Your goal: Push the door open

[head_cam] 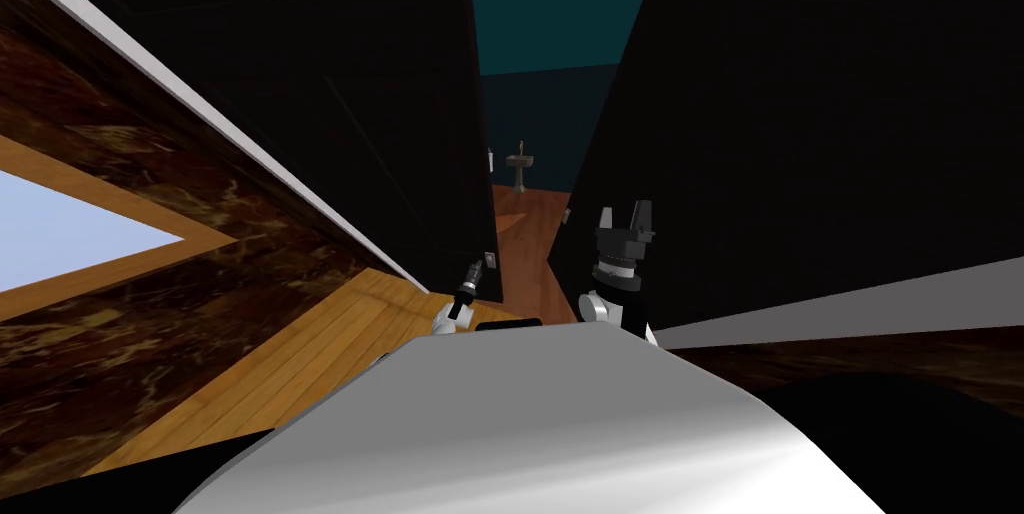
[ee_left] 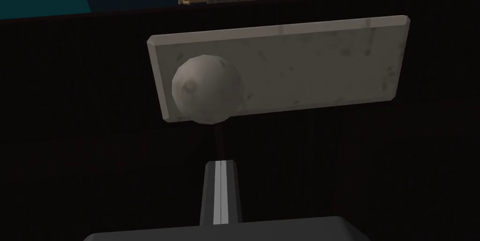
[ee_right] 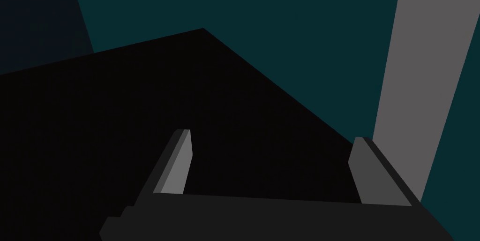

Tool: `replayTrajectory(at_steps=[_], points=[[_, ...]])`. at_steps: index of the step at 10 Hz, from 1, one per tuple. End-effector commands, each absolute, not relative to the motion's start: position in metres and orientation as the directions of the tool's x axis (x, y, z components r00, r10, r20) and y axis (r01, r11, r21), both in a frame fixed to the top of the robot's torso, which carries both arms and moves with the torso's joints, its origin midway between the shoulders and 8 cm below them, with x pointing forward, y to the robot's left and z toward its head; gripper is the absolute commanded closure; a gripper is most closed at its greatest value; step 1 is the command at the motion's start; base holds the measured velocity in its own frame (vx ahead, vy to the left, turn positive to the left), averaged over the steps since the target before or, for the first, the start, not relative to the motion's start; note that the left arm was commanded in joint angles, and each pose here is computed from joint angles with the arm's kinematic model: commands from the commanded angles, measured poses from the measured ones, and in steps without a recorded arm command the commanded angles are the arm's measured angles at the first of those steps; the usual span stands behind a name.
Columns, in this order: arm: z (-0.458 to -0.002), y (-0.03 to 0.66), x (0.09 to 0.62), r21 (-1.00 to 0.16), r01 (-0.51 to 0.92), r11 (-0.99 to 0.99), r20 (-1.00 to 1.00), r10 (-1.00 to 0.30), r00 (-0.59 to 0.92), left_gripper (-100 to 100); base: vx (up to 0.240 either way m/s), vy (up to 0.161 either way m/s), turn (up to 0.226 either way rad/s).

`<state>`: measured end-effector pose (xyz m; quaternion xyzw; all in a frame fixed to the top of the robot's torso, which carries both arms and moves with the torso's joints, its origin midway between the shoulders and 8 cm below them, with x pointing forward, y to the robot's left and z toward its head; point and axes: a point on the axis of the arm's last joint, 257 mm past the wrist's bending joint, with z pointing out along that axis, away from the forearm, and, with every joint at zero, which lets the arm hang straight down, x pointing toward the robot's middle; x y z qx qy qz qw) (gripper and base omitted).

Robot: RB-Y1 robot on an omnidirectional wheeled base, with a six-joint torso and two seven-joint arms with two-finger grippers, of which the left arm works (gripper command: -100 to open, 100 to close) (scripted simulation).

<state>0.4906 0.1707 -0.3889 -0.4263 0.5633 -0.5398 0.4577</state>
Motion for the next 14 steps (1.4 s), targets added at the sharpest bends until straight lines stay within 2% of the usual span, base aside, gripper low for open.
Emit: replayTrajectory(at_steps=[1,7,14], points=[[-0.390,0.171,0.490,-0.999,0.009,0.051,-0.052,-0.974,-0.218,-100,-0.181,0.013,0.004],[-0.391,0.157,0.486,-1.000,0.003,0.015,-0.016,-0.974,-0.227,-100,-0.184,0.009,0.020],[-0.392,0.171,0.483,-0.999,0.010,0.032,-0.034,-0.977,-0.209,-100,0.167,-0.045,-0.022]])
